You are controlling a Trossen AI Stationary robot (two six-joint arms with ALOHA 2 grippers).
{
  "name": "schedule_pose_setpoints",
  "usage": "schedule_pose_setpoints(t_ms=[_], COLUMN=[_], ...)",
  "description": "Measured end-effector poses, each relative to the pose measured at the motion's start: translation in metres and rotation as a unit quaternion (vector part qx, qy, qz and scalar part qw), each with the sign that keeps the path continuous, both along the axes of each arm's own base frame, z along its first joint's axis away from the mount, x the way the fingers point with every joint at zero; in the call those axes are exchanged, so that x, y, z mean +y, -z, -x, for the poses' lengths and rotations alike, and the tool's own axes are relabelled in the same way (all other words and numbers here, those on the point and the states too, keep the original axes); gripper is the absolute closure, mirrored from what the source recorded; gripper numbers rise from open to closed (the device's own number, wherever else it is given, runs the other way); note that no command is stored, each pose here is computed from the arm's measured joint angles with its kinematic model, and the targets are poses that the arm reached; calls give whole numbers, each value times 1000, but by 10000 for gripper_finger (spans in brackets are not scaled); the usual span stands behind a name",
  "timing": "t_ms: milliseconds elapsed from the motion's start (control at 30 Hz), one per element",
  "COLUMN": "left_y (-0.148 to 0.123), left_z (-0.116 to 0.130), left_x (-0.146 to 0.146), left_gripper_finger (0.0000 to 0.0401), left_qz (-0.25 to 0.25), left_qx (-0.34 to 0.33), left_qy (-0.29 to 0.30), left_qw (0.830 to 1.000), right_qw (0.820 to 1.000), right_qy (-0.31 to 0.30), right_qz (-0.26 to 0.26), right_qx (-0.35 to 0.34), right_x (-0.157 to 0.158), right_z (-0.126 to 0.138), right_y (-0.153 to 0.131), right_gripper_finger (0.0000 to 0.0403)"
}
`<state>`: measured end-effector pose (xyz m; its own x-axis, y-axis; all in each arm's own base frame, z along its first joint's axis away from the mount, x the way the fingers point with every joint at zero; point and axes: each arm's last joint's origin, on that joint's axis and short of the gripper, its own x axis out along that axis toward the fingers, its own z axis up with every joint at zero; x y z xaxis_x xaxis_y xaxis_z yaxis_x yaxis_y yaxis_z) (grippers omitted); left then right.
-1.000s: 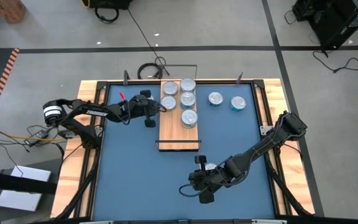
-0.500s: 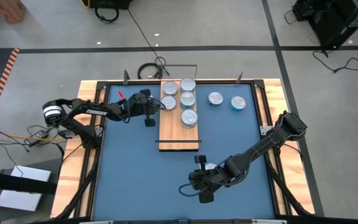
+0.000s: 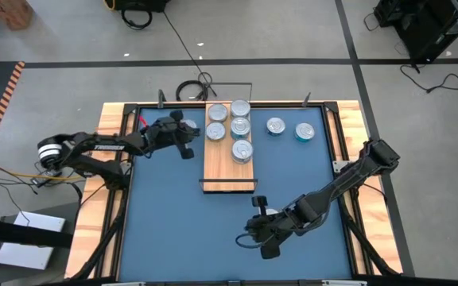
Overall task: Stack canned seafood by type on shelf
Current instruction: Put the blue tuna can on the shelf aligned with the other blue tuna can
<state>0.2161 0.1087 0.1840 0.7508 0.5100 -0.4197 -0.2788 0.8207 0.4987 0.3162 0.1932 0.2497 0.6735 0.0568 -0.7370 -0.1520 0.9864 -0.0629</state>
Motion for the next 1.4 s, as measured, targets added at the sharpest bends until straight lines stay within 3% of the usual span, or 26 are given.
schedule_pose_setpoints(t_ms=[200, 333, 533, 700, 933, 1100, 1400], left_y=[-1, -6, -20, -26, -28, -28, -26], left_z=[25, 38, 44, 44, 43, 43, 42], left_x=[-13, -22, -35, -41, -43, -44, -45], left_gripper_finger=[398, 398, 398, 398, 398, 398, 398], left_qz=[10, 27, 29, 20, 20, 18, 28], left_qx=[-69, -132, -176, -193, -202, -204, -193], left_qy=[-3, 28, 66, 81, 90, 96, 105], left_qw=[998, 991, 982, 978, 975, 974, 975], right_qw=[999, 995, 958, 950, 957, 952, 946], right_qy=[-12, -38, -113, -45, 115, 242, 302], right_qz=[17, -7, -60, -34, 31, 72, 110], right_qx=[-36, -88, -255, -306, -265, -171, -33], right_x=[-8, -22, -56, -106, -177, -222, -273], right_z=[9, 12, 34, 58, 86, 102, 102], right_y=[-10, -5, -30, -42, -52, -39, -5], right_gripper_finger=[402, 402, 402, 402, 402, 400, 350])
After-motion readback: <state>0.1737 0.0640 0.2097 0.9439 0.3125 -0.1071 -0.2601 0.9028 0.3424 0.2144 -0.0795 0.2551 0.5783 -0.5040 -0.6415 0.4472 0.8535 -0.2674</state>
